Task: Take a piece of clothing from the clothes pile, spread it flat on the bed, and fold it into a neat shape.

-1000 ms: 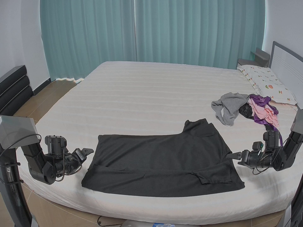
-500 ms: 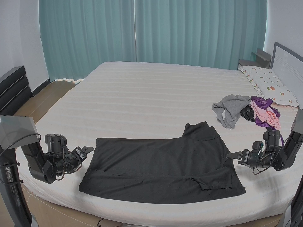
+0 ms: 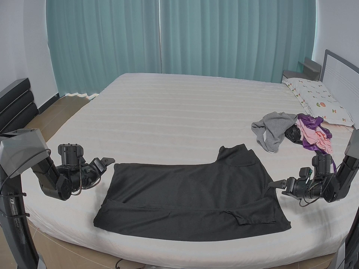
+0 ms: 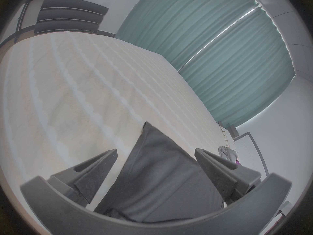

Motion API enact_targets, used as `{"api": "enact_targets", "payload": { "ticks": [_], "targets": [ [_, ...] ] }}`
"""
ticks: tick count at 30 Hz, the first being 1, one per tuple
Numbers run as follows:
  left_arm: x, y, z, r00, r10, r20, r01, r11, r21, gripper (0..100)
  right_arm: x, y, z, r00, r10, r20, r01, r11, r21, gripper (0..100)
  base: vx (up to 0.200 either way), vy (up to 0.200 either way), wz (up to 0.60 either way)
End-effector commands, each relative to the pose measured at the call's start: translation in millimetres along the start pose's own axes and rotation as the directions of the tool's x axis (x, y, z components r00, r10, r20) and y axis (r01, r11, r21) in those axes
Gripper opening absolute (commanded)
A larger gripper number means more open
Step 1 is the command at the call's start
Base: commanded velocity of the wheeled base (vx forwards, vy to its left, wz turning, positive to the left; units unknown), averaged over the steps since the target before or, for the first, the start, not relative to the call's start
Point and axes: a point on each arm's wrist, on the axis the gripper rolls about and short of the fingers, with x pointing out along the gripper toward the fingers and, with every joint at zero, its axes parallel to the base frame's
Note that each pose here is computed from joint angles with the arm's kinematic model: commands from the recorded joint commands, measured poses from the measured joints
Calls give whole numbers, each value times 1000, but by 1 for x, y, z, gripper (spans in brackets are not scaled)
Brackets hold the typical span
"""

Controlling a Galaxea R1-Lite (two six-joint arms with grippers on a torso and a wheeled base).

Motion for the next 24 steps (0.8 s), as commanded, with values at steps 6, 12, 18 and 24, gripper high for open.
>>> {"api": "enact_targets", "payload": {
  "ticks": [6, 12, 18, 24],
  "targets": [
    [66, -16, 19, 999, -19, -46, 24, 994, 105, 100, 2, -2, -2, 1000, -5, -7, 5, 1000, 5, 100, 0, 0, 0],
    [94, -11, 18, 999, -28, -38, 32, 994, 108, 100, 2, -2, -2, 1000, -5, -7, 5, 1000, 5, 100, 0, 0, 0],
    [97, -8, 18, 999, -26, -36, 30, 994, 107, 100, 2, -3, 0, 1000, -8, 0, 8, 1000, 4, 100, 0, 0, 0],
    [105, -2, 15, 999, -27, -31, 30, 994, 107, 100, 4, -5, 1, 1000, -14, 0, 14, 1000, 6, 100, 0, 0, 0]
  ]
}}
